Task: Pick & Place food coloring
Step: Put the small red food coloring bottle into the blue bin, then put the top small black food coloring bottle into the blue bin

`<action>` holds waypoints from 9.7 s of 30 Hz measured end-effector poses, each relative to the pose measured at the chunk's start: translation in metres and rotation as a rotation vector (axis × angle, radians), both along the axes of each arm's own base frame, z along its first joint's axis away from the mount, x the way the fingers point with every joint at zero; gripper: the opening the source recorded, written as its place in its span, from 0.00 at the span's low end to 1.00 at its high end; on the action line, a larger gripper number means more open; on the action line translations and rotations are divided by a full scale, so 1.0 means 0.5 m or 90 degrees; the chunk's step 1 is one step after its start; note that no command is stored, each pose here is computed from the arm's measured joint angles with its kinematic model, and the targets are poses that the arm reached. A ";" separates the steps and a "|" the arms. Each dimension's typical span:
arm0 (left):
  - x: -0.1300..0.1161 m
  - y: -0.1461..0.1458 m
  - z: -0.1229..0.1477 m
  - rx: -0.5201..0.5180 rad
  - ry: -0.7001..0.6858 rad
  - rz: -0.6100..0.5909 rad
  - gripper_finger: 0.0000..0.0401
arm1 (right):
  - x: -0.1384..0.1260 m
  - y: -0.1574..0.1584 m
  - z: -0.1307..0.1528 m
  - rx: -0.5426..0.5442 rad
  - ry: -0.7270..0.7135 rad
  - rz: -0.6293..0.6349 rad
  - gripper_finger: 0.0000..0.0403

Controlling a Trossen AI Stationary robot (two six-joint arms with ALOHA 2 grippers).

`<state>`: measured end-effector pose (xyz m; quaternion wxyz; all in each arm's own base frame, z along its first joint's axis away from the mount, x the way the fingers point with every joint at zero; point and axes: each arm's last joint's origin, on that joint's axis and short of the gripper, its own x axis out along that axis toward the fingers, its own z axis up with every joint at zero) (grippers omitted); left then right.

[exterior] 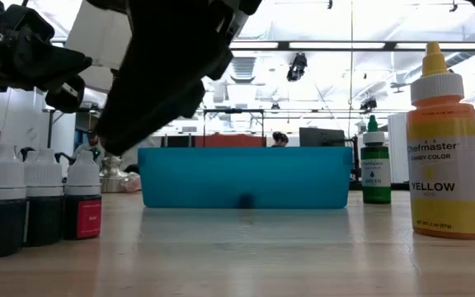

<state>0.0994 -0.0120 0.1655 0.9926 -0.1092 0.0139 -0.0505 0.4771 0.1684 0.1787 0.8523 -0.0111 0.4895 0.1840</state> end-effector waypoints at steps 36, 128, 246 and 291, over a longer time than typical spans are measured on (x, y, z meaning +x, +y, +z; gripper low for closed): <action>0.000 0.000 0.000 0.000 0.000 0.000 0.00 | 0.009 -0.004 0.062 -0.182 -0.156 0.399 0.36; 0.001 0.000 -0.001 0.000 0.003 0.000 0.00 | 0.028 -0.014 -0.008 -0.176 -0.172 0.431 0.30; 0.001 0.000 -0.001 0.000 0.003 0.000 0.00 | -0.160 -0.320 0.129 -0.064 -0.053 -0.147 0.11; 0.001 0.000 -0.001 0.000 0.003 0.000 0.00 | -0.158 -0.236 0.160 0.154 -0.084 -0.145 0.24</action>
